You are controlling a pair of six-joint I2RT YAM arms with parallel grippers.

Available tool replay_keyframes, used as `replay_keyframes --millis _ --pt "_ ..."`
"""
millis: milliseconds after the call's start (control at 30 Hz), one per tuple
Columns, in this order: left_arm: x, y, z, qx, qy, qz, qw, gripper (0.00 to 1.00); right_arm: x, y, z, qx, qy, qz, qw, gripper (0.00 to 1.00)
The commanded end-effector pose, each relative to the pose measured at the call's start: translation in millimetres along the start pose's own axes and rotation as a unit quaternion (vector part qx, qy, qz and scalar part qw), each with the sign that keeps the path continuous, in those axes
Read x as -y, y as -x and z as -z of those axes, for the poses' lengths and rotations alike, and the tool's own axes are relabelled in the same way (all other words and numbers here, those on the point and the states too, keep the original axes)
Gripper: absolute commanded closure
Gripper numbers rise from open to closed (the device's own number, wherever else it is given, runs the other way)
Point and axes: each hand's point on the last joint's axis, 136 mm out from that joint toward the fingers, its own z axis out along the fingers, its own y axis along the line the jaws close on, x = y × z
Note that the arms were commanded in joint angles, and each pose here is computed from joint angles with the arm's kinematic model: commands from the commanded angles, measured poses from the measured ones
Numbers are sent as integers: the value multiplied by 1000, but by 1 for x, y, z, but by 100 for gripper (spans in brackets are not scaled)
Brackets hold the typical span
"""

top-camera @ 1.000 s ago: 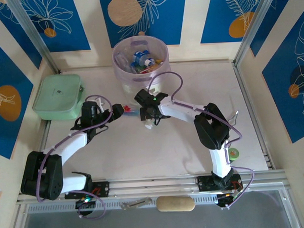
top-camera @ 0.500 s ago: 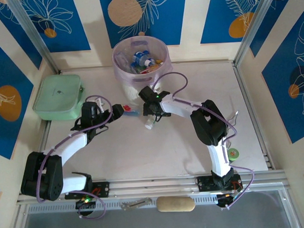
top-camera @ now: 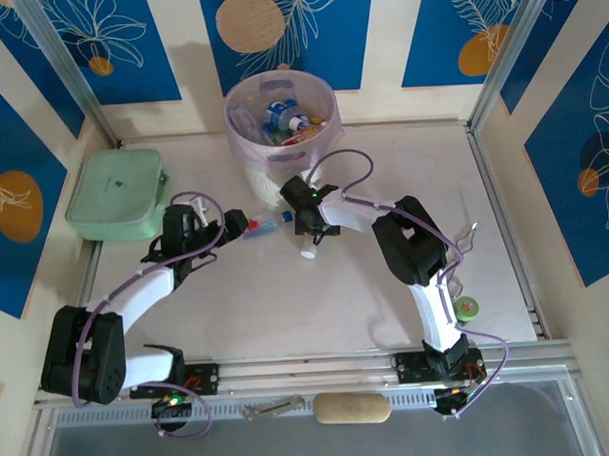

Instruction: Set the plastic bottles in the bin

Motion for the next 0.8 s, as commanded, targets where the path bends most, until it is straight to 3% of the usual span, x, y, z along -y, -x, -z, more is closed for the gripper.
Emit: replay_keyframes --millis 0,367,533,767 --pt "-3 0 4 3 2 -9 1000 1 4 3 3 9 -2 8 1000 35" --pt "-3 0 5 4 3 -10 1000 1 14 9 29 45 22 16 999 54" --pt "-3 4 7 9 8 -17 1000 1 23 13 48 67 57 6 996 54" --pt "-6 21 14 41 23 -18 999 1 65 41 97 129 106 -35 985 58"
